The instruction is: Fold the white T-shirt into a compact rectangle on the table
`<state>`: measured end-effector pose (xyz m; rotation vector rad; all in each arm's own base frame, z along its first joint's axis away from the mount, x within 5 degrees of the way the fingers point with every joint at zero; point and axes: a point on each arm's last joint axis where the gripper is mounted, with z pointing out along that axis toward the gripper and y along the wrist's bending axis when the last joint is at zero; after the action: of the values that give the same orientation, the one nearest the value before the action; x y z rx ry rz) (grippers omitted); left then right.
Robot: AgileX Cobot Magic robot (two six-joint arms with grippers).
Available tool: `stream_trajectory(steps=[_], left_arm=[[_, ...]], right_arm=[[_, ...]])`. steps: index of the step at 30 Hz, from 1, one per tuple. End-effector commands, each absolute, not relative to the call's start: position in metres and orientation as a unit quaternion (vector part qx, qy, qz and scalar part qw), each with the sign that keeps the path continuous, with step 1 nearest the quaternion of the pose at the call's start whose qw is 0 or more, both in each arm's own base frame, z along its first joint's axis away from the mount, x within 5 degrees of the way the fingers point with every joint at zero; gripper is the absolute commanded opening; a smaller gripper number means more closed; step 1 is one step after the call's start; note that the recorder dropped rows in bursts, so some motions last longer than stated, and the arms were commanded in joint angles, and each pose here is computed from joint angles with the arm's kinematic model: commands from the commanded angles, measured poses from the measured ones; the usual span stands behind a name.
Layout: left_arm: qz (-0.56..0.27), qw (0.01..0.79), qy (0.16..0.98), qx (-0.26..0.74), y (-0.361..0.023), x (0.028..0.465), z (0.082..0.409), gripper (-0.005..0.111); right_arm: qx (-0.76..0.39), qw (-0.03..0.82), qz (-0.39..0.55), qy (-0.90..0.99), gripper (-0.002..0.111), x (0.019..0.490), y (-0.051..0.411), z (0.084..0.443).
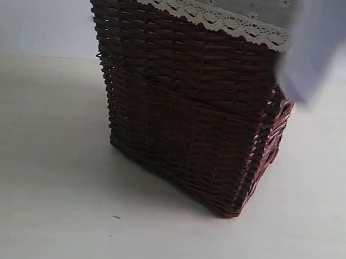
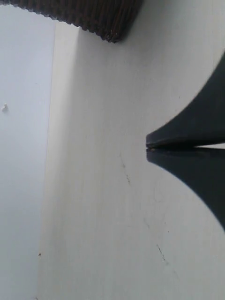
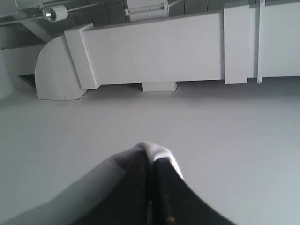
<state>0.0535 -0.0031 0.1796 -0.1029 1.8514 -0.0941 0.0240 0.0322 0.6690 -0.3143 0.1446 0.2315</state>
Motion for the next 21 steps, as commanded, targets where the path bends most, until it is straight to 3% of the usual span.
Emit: stream_trajectory(steps=[1,6,14,21], left_arm=[[-0.044,0.603,0.795,-0.044,-0.003,0.053,0.181,0.000],[-0.044,0.603,0.795,-0.044,-0.003,0.053,0.181,0.000],[-0.044,0.603,0.795,-0.044,-0.003,0.053,0.181,0.000],[-0.044,0.603,0.795,-0.044,-0.003,0.053,0.181,0.000]], right_arm=[[-0.152,0.979,0.107,0.081,0.000,0.025,0.031,0.670],[-0.108,0.971,0.086,0.196,0.000,0.047,0.025,0.667],[-0.033,0.903,0.041,0.427,0.000,0.126,0.020,0.639],[-0.043,0.835,0.046,0.546,0.000,0.189,0.033,0.581]])
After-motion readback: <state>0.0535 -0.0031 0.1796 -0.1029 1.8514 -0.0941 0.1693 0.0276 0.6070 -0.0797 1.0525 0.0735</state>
